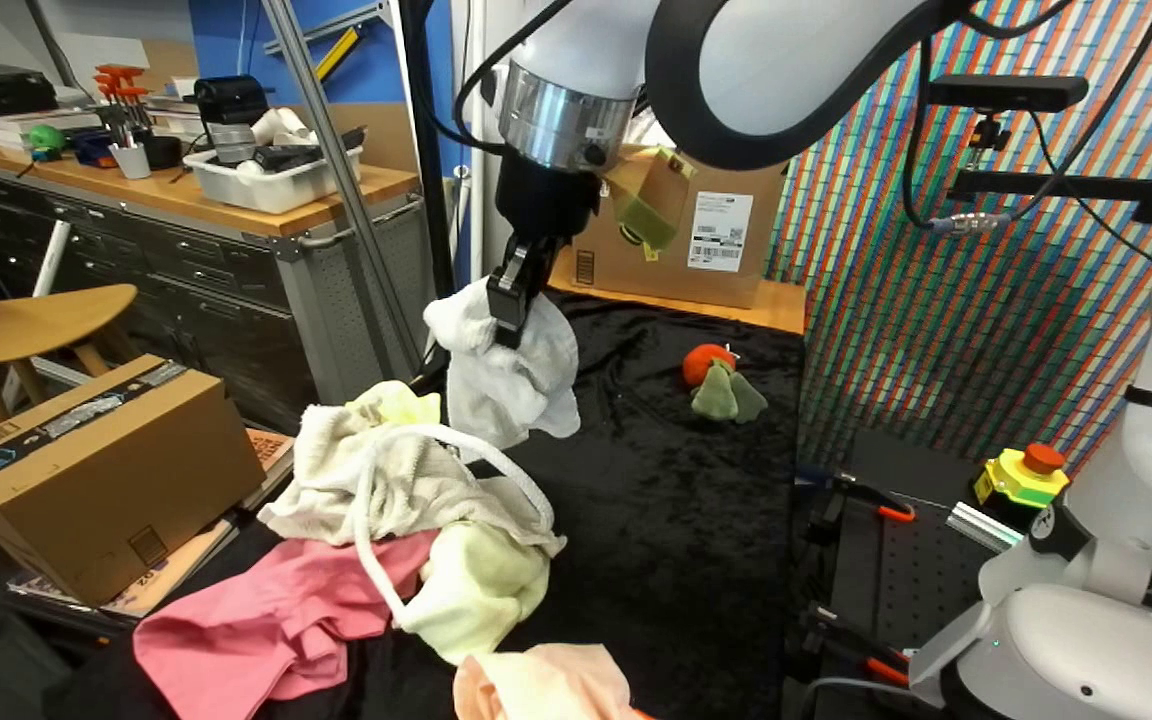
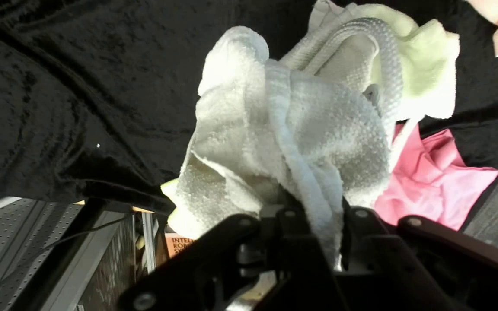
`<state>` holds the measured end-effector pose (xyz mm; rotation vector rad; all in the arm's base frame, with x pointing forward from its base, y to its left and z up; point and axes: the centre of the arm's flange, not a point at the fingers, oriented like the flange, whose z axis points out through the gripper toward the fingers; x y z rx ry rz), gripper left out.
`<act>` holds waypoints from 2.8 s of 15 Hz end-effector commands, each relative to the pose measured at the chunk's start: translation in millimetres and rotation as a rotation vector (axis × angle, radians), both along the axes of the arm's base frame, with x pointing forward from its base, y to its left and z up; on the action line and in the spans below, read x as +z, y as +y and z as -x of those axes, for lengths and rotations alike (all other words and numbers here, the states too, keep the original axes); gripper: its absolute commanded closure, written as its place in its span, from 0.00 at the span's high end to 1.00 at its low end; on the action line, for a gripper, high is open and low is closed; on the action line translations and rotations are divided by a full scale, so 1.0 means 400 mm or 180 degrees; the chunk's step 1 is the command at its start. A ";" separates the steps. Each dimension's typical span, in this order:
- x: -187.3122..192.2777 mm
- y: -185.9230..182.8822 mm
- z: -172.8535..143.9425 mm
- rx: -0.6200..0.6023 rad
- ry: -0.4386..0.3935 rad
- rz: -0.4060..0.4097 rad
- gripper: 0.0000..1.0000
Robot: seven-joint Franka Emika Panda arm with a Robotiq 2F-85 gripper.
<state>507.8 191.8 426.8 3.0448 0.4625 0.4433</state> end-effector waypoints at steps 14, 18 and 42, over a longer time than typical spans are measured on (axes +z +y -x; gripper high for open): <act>-0.173 0.306 0.022 0.0262 0.0123 0.0340 0.05; -0.216 0.303 0.005 0.0207 0.0208 0.0348 0.05; -0.307 0.268 -0.085 -0.0568 0.0118 0.0528 0.84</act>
